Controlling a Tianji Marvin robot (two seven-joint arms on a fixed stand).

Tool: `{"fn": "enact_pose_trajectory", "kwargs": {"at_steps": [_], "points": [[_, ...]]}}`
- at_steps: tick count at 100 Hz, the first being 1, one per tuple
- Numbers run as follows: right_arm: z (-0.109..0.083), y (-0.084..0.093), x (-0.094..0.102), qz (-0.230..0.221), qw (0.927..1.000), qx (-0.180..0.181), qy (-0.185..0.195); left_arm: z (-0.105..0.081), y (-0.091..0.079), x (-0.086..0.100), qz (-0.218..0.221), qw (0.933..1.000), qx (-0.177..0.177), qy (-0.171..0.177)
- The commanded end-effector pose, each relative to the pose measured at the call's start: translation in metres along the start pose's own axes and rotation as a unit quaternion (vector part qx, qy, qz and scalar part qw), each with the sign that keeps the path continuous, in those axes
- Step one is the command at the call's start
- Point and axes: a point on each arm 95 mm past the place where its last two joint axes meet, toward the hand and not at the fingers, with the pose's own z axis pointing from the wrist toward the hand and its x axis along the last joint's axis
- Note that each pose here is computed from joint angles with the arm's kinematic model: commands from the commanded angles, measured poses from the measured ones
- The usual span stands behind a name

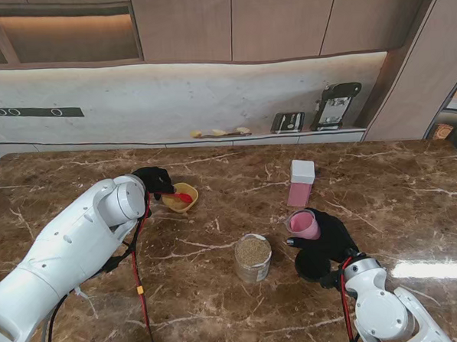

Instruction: Measure grain into the airtight container

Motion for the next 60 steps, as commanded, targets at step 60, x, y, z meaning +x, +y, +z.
{"fn": "enact_pose_trajectory", "kwargs": {"at_steps": [60], "points": [[-0.002,-0.005,-0.001,0.005,0.9999,0.011,0.000,-0.014,-0.014,-0.007,0.017,0.9991,0.033,0.019]]}}
